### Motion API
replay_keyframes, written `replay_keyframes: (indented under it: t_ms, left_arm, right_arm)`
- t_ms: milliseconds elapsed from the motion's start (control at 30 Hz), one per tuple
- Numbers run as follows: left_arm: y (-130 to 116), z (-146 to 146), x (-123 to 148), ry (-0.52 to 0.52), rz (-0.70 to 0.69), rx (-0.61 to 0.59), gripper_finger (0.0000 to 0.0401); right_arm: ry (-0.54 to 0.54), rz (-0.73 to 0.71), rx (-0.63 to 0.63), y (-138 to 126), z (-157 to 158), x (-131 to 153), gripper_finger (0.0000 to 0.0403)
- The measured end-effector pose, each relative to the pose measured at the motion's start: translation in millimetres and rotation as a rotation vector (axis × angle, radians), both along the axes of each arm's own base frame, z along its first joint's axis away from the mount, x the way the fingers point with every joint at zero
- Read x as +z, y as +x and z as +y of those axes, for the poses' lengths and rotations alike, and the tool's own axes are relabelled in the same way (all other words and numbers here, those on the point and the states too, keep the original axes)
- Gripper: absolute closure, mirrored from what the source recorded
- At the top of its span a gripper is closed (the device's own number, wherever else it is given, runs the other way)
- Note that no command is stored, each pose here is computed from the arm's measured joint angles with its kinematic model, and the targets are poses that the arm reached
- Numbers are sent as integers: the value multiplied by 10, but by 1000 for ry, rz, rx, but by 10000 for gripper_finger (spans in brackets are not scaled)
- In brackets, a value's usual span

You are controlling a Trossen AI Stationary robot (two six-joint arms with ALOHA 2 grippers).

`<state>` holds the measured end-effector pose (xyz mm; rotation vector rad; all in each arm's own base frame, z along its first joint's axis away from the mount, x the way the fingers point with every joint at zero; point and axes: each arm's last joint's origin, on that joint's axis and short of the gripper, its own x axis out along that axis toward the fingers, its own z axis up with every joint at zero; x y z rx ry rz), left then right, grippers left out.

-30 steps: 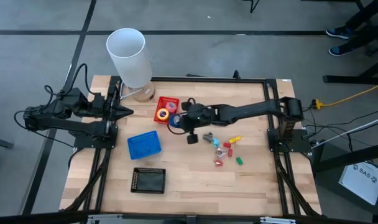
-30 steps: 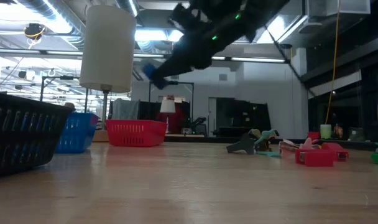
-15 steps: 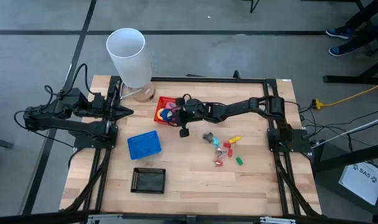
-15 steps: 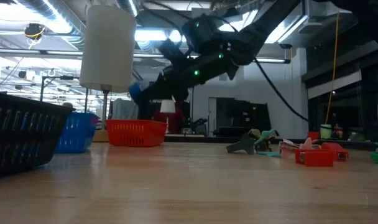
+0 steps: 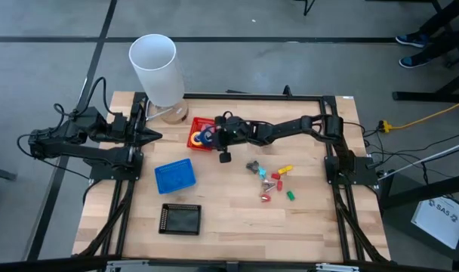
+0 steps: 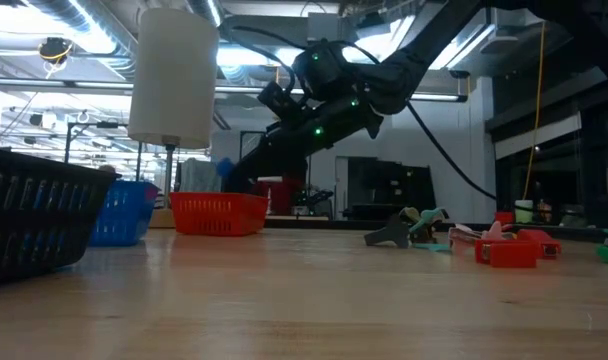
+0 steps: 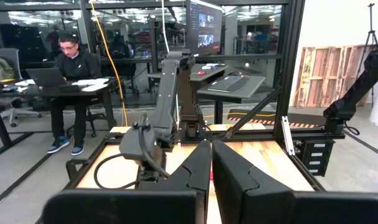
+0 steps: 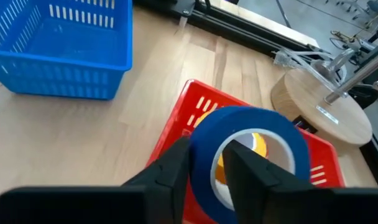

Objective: Pick and place Stapler, Stapler remover, tape
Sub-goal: Put the blue tape into the red basket, then adjust the red basket on the shelf

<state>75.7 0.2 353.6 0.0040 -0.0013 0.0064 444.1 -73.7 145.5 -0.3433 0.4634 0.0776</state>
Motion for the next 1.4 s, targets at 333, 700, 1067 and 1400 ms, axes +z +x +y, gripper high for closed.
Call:
replay_keyframes:
  t_ms: [333, 700, 1067, 1400]
  left_arm:
    - [-1, 0, 0, 0, 0, 0, 391]
    - [0, 0, 0, 0, 0, 0, 393]
    - [0, 0, 0, 0, 0, 0, 390]
    - [-1, 0, 0, 0, 0, 0, 389]
  right_arm:
    - [-43, 4, -76, -1, -24, 2, 194]
    - [-78, 34, -163, -34, -36, 60, 137]
    - [12, 32, -62, -57, 196, 258, 140]
    - [-31, 139, 63, -71, 386, 204, 141]
